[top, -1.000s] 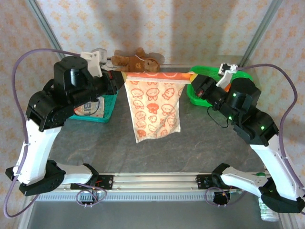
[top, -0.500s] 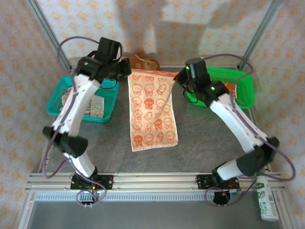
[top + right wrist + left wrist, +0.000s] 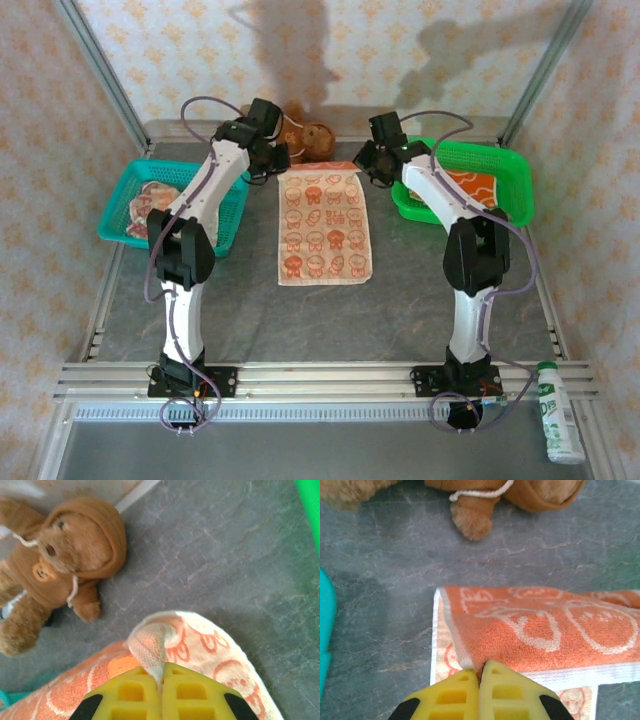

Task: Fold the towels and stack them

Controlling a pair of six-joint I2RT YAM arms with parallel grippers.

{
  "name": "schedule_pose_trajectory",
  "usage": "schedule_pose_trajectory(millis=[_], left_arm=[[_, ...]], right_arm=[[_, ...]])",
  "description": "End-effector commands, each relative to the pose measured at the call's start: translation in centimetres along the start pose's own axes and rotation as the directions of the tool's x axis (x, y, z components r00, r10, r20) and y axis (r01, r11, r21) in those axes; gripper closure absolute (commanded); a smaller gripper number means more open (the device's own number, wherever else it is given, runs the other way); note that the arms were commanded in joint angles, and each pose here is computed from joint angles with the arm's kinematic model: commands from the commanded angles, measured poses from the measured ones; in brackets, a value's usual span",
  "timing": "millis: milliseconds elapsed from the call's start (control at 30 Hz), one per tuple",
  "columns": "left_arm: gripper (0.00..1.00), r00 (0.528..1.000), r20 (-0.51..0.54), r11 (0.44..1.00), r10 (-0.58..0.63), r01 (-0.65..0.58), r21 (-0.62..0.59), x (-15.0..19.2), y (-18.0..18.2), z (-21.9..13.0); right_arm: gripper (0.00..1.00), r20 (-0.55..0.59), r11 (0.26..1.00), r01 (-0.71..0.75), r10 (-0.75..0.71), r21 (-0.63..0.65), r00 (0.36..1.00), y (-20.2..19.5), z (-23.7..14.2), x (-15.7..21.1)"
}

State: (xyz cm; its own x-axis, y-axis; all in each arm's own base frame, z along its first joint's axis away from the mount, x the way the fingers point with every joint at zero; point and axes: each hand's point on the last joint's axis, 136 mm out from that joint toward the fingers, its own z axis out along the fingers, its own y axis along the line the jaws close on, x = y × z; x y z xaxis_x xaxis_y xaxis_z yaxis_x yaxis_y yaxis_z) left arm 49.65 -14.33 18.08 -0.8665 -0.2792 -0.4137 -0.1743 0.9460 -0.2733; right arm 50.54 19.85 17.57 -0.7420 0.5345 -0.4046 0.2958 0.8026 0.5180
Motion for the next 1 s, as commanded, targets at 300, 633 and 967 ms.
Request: schedule_pose_trajectory(millis=[300, 633, 967], left_arm=[[1.00, 0.997, -0.025, 0.995, -0.070, 0.072, 0.065, 7.9, 0.6, -1.5], [1.00, 0.994, -0.078, 0.996, -0.082, 0.084, 0.021, 15.1, 3.0, -1.8], [1.00, 0.990, -0.099, 0.995, -0.097, 0.099, 0.014, 19.6, 4.1, -1.4]], right_arm=[[0.98, -0.087, 1.000, 0.022, -0.021, 0.005, 0.996, -4.3, -2.2, 7.2], [0.96, -0.105, 0.997, 0.027, -0.020, 0.066, 0.994, -8.2, -4.4, 12.3], [0.91, -0.119, 0.994, 0.016, -0.004, 0.103, 0.993, -10.8, -5.3, 15.6]])
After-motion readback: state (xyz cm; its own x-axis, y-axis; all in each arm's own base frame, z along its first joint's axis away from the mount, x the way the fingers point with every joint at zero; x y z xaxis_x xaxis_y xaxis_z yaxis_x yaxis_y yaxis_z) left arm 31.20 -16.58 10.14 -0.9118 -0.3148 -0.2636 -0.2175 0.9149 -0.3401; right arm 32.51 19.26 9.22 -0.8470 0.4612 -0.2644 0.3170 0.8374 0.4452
